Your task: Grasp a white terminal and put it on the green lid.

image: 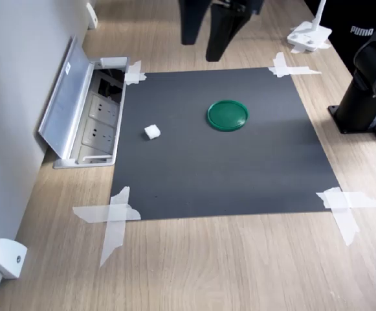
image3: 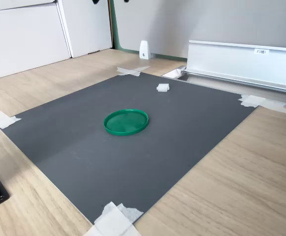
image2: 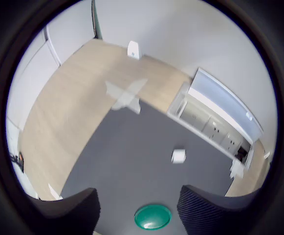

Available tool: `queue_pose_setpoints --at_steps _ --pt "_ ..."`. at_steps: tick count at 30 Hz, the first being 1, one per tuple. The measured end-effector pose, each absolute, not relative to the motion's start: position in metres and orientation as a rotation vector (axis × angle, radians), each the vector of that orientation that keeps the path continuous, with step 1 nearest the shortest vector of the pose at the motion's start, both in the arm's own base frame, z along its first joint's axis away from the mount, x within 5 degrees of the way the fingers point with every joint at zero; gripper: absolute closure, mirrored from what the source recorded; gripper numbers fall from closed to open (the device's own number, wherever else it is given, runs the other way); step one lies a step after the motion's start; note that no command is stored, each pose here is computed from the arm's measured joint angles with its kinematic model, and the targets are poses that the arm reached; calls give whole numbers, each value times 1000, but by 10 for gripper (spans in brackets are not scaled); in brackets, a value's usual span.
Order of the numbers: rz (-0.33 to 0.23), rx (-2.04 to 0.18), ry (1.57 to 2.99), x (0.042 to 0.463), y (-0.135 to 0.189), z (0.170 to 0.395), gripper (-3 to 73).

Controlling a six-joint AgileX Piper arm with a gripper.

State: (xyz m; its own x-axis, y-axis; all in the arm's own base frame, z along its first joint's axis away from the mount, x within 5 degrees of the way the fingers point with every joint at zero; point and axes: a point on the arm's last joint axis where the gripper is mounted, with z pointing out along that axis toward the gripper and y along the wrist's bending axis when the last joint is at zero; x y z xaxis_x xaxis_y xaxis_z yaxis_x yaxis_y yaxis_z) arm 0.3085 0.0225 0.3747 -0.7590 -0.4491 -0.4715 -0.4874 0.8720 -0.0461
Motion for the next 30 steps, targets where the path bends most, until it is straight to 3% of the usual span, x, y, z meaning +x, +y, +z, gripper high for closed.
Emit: queue_pose_setpoints --at_steps 6,13,17,20,30 --pt "72 -638 2576 339 20 374 -6" --pt "-18 -767 2693 369 36 328 -1" --pt "-32 -803 2722 374 41 313 13" --pt "-82 -831 2729 374 37 301 20" --pt "-94 -925 2755 385 21 246 23"
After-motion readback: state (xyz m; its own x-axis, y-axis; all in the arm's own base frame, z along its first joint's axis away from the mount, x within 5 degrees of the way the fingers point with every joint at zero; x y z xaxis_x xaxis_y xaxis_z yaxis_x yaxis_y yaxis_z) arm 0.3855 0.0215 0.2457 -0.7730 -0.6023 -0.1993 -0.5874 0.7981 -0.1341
